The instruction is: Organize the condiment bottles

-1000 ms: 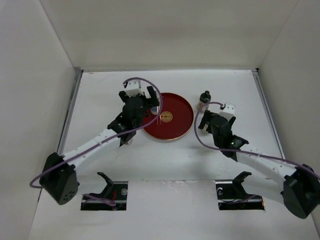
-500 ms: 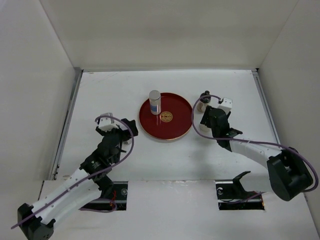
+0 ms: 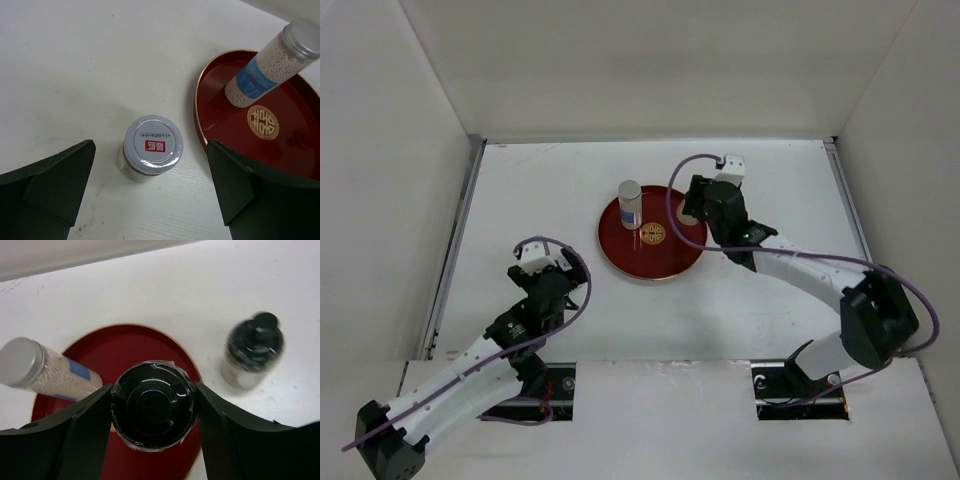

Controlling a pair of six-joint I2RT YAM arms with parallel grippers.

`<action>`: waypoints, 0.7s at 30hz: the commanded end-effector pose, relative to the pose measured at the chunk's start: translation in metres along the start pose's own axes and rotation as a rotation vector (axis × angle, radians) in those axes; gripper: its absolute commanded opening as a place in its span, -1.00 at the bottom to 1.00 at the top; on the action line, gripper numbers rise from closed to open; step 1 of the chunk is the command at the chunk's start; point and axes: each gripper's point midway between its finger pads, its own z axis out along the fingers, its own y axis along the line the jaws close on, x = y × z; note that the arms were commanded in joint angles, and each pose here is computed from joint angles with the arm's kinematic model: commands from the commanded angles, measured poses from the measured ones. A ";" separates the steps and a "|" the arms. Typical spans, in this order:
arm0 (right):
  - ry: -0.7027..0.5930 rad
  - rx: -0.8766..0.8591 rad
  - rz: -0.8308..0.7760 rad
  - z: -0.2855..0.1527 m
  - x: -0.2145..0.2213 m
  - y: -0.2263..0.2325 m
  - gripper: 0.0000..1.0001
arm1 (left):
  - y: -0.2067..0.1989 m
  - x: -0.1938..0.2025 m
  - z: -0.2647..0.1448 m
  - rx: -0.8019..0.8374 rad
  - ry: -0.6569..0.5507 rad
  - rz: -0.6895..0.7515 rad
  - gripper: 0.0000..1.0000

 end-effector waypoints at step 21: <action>-0.118 -0.064 0.023 0.056 -0.039 0.058 1.00 | -0.020 0.026 0.020 0.007 0.095 0.063 0.95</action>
